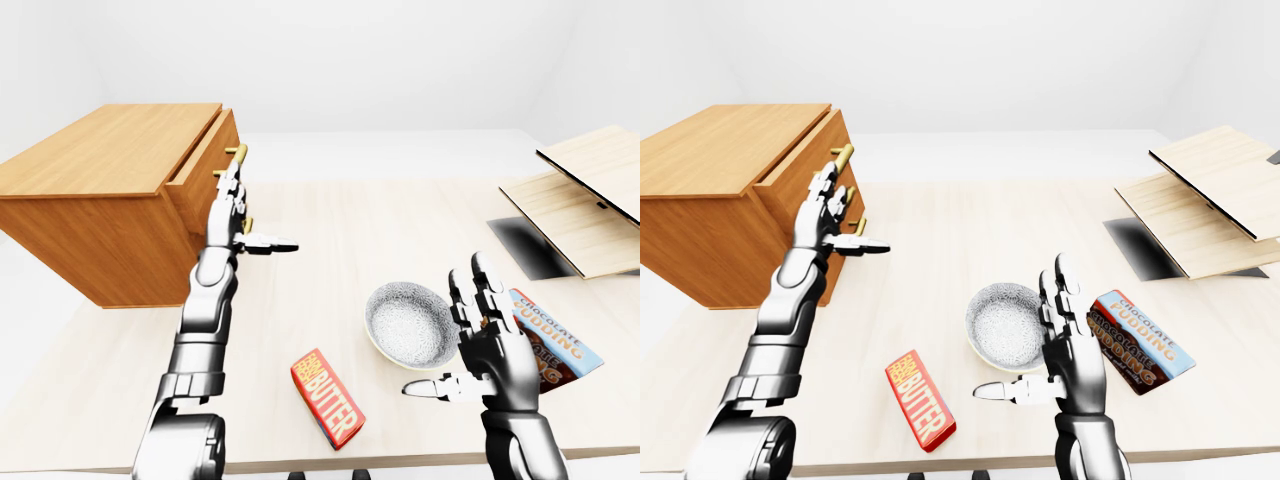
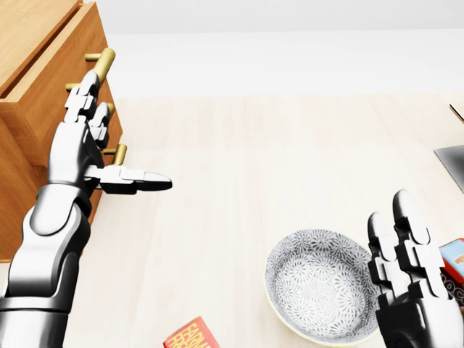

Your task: Close the top drawer of the cabinet and put the bowl on top of it.

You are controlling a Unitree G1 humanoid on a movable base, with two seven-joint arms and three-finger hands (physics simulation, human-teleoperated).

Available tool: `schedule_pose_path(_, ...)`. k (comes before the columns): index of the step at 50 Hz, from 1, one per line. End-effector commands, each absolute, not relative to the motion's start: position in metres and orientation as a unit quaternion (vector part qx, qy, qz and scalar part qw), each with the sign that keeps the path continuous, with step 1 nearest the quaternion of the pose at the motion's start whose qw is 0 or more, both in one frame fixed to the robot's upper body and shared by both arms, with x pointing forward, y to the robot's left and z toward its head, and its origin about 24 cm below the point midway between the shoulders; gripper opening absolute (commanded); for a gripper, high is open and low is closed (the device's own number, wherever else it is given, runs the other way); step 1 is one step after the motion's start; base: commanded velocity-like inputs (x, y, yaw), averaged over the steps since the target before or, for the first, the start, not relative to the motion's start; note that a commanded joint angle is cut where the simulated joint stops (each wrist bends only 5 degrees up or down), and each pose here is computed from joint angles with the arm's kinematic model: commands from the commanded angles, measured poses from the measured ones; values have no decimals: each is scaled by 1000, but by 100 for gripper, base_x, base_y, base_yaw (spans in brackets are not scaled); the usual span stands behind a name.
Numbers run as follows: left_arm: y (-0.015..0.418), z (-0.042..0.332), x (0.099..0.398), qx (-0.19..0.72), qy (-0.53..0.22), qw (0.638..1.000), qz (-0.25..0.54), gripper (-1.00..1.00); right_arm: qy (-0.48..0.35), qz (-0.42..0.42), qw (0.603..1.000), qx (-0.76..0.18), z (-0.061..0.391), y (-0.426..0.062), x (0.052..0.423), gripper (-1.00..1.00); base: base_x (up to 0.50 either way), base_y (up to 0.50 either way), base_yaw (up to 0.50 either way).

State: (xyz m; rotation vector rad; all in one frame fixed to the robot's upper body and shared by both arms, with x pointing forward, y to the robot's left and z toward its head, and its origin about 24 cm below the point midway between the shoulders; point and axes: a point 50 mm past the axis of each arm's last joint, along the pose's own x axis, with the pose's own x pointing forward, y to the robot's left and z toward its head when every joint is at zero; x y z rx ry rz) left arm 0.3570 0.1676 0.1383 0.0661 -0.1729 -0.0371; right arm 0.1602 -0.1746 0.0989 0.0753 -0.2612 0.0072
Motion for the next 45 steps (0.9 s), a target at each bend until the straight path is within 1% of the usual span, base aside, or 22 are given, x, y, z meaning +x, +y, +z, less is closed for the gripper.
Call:
schedule_pose_path(1,174,140,360,28,-83,996,-9,100,-130,4,991,38,99,-174,160,100,0,0,0)
schedule_pose_path(6,178,143,360,25,-89,996,-3,100,-128,5,991,36,98,-174,161,100,0,0,0)
schedule_pose_path(12,182,132,366,21,-58,998,1,100,-124,7,992,37,97,-173,158,100,0,0,0)
schedule_pose_path(16,185,134,367,18,-60,998,6,100,-123,9,992,36,97,-172,158,100,0,0,0)
schedule_pose_path(23,194,124,379,13,-14,1000,20,100,-124,9,992,35,98,-172,157,100,0,0,0)
schedule_pose_path(28,202,119,382,-2,6,999,33,100,-125,9,991,35,98,-172,157,100,0,0,0)
schedule_pose_path(41,211,116,383,-14,18,999,46,100,-122,10,992,35,97,-171,158,100,0,0,0)
schedule_pose_path(45,214,119,381,-22,9,999,49,100,-121,10,992,35,97,-171,158,100,0,0,0)
